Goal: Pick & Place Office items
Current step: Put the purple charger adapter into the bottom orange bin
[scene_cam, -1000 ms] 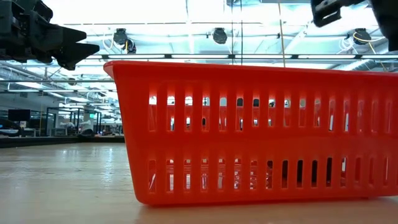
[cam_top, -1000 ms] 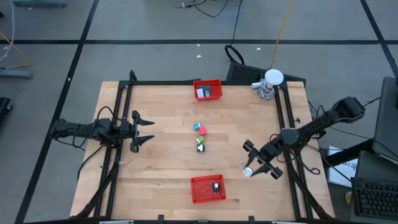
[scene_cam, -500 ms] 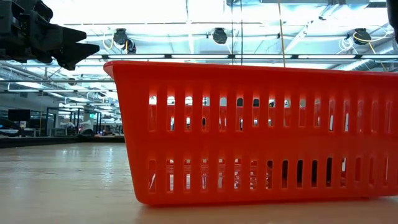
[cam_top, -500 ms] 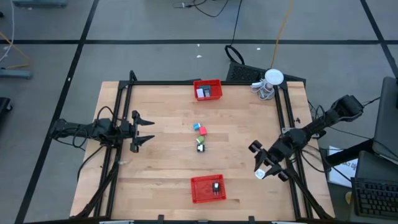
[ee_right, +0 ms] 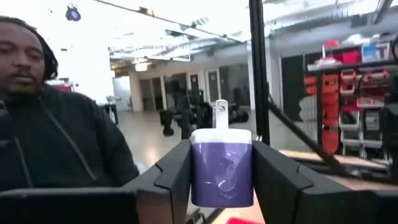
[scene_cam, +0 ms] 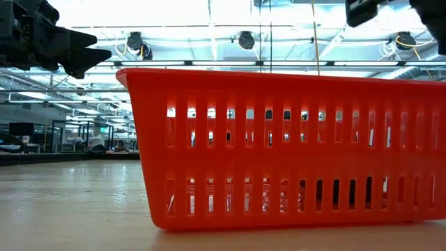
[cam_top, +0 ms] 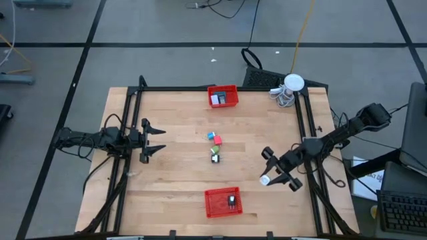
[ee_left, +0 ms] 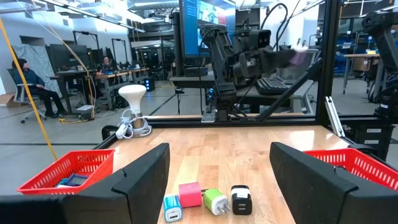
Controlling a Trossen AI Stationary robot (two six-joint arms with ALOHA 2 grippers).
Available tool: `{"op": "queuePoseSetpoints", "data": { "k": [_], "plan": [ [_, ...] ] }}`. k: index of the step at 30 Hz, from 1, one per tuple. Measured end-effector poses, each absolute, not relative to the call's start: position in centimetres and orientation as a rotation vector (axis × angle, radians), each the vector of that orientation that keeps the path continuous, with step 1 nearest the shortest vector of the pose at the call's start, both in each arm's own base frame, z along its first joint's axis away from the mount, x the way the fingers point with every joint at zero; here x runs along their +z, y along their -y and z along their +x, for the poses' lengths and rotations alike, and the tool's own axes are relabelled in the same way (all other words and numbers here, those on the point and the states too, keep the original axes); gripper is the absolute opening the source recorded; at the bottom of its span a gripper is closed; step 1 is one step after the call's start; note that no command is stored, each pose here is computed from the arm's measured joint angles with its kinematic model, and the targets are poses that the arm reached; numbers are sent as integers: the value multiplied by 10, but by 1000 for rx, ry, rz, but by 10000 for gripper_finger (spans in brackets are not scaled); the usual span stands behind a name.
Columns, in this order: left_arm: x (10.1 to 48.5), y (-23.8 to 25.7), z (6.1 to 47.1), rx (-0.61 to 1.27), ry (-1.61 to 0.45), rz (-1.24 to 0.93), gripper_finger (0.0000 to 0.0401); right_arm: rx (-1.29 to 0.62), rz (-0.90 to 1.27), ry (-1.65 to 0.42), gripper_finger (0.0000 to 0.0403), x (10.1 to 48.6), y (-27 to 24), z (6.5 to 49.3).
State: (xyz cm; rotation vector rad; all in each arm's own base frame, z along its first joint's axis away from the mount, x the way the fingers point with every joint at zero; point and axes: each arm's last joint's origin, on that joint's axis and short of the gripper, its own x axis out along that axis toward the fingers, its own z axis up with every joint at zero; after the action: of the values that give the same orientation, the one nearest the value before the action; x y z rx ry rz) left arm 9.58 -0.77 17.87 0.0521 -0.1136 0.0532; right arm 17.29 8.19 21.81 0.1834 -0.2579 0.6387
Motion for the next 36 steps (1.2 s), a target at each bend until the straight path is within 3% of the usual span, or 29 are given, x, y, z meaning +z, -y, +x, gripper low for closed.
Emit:
{"op": "queuePoseSetpoints", "data": {
  "k": [14,24,36],
  "plan": [
    [179,8,96,53,114,52,273,621,257,189,130,215,-91,184],
    [179,8,96,53,114,52,273,554,218,-160,130,218,-138,265],
    [179,8,96,53,114,52,273,425,188,-537,130,174,-167,332]
  ]
}}
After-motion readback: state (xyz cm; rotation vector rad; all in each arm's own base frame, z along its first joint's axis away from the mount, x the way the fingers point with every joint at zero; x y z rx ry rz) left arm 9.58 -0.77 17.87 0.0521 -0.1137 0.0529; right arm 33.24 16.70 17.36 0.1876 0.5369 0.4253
